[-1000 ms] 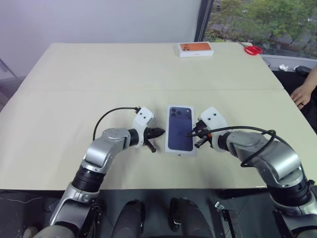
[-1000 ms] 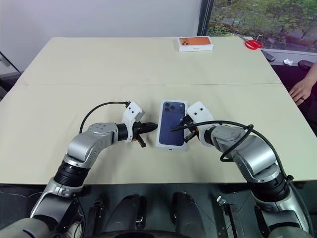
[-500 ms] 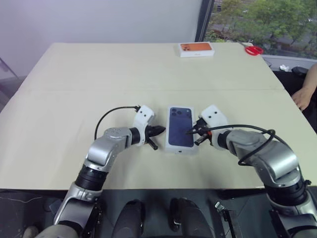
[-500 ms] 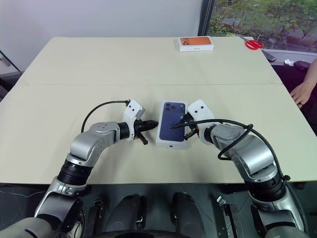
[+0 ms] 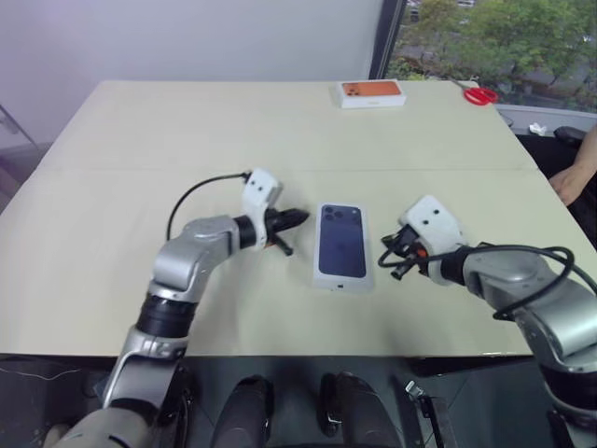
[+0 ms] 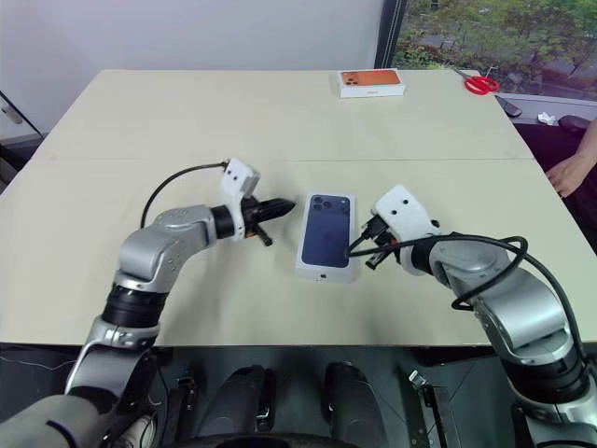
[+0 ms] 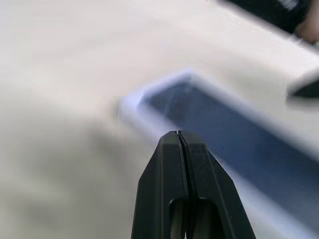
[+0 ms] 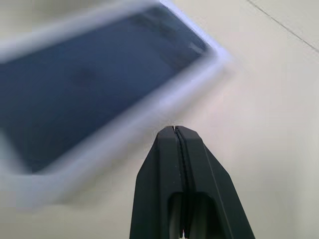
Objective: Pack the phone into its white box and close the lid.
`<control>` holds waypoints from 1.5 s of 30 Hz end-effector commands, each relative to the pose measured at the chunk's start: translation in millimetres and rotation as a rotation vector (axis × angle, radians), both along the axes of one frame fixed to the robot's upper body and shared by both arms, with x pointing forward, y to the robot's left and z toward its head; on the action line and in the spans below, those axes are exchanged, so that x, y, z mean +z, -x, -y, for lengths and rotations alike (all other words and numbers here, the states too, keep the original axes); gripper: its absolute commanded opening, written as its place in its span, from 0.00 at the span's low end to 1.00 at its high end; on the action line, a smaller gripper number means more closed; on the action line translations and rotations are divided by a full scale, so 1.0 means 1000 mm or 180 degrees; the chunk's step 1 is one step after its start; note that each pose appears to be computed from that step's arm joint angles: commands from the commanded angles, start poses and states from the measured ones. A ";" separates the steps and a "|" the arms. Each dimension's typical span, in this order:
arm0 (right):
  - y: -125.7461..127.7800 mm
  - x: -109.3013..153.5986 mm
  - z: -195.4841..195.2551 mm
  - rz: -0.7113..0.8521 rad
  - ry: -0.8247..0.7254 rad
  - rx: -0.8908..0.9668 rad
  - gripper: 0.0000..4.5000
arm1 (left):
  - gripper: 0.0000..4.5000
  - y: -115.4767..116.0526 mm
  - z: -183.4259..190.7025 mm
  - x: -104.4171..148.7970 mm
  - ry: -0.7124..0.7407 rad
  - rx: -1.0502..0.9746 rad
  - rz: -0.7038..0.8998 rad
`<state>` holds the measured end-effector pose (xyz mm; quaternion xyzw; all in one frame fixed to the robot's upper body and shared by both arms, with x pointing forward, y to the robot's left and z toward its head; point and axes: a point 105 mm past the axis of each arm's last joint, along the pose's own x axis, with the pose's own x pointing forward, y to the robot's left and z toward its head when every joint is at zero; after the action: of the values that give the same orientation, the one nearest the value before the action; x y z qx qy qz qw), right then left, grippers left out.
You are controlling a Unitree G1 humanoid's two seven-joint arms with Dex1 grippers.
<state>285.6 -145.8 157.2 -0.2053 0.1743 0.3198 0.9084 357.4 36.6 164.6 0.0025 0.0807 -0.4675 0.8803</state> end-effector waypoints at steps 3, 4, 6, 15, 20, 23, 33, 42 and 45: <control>0.025 -0.003 -0.035 -0.0055 -0.0096 0.0526 0.00 | 0.01 -0.003 0.029 -0.018 -0.0454 -0.0125 0.0028; 0.028 -0.009 -0.038 -0.0125 -0.0074 0.0549 0.00 | 0.01 -0.004 0.031 -0.025 -0.0553 -0.0119 -0.0066; 0.031 -0.022 -0.038 -0.0291 0.0017 0.0507 0.00 | 0.01 -0.007 0.031 -0.039 -0.0763 -0.0073 -0.0168; 0.020 -0.038 -0.022 -0.0418 0.0214 0.0096 0.00 | 0.01 0.004 0.022 -0.059 -0.0896 -0.0101 -0.0402; -0.002 -0.001 -0.018 0.0201 -0.0049 -0.0093 0.00 | 0.01 -0.006 -0.002 -0.016 -0.0270 0.0075 0.0031; -0.013 0.017 -0.006 0.0567 -0.0134 -0.0249 0.00 | 0.01 -0.011 -0.042 0.001 -0.0033 0.0336 0.0205; -0.024 0.027 0.041 0.0698 -0.0659 -0.0512 0.00 | 0.01 0.013 -0.180 -0.017 -0.0331 0.1109 0.0333; -0.027 0.016 0.058 0.0605 -0.0701 -0.0538 0.00 | 0.01 0.028 -0.204 -0.024 -0.0471 0.1272 0.0323; -0.026 0.011 0.066 0.0638 -0.0775 -0.0649 0.00 | 0.01 0.036 -0.207 -0.030 -0.0519 0.1300 0.0268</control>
<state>312.1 -204.8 156.3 -0.1018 0.0942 0.2356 0.9619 323.2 238.2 115.4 0.0586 0.1101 -0.2784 0.9523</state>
